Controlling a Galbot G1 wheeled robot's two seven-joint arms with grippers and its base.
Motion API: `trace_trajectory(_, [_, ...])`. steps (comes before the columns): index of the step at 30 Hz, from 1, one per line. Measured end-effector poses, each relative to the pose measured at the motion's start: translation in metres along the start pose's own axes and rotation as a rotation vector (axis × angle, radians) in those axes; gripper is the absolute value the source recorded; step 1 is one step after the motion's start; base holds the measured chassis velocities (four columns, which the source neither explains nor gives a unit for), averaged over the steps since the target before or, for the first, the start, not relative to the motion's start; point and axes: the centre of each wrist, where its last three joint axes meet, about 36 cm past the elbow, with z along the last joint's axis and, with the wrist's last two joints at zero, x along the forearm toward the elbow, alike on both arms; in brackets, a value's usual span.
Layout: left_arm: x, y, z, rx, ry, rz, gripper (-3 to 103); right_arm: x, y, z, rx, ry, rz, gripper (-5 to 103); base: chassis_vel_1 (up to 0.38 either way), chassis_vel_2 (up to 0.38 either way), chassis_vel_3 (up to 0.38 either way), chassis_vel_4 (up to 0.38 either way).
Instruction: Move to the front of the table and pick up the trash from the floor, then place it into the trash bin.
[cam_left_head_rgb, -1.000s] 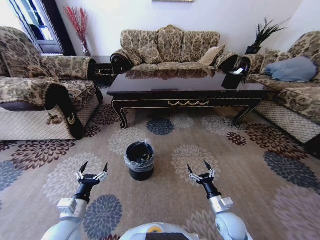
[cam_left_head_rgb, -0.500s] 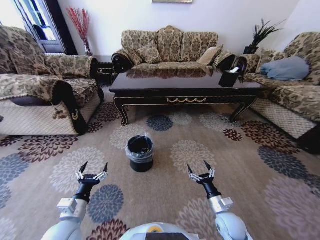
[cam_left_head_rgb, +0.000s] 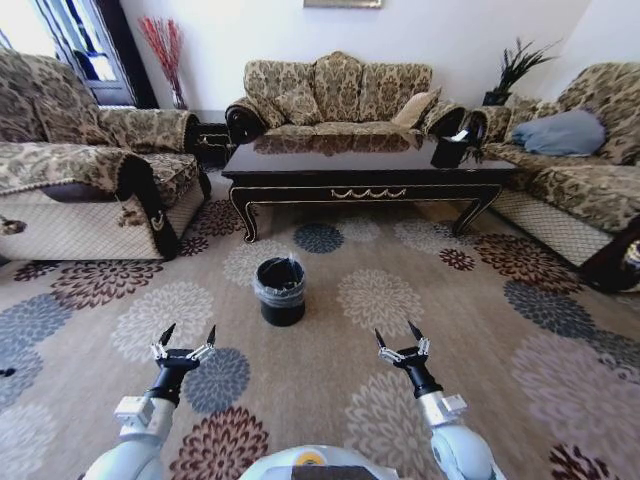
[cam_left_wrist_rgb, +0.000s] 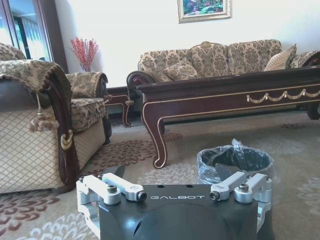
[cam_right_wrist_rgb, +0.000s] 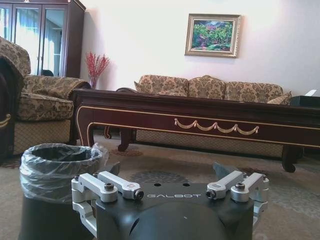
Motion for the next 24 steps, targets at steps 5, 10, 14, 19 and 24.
trace_trajectory(5, [0.0000, 0.0000, 0.0000, 0.000, 0.000, 0.000, 100, 0.0000, 0.0000, 0.0000, 0.000, 0.000, 0.000, 100, 0.160, -0.183, -0.159, 0.175])
trace_trajectory(10, [0.0000, 0.0000, 0.0000, 0.000, 0.000, 0.000, 100, 0.0000, 0.0000, 0.0000, 0.000, 0.000, 0.000, 100, 0.178, -0.167, -0.176, 0.165])
trace_trajectory(14, [0.0000, 0.0000, 0.0000, 0.000, 0.000, 0.000, 100, 0.0000, 0.0000, 0.0000, 0.000, 0.000, 0.000, 100, 0.156, -0.147, -0.158, 0.157])
trace_trajectory(19, [0.0000, 0.0000, 0.0000, 0.000, 0.000, 0.000, 100, 0.0000, 0.0000, 0.0000, 0.000, 0.000, 0.000, 100, 0.172, -0.168, -0.174, 0.180])
trace_trajectory(24, [0.0000, 0.0000, 0.0000, 0.000, 0.000, 0.000, 100, 0.0000, 0.0000, 0.0000, 0.000, 0.000, 0.000, 100, 0.192, -0.183, -0.181, 0.177])
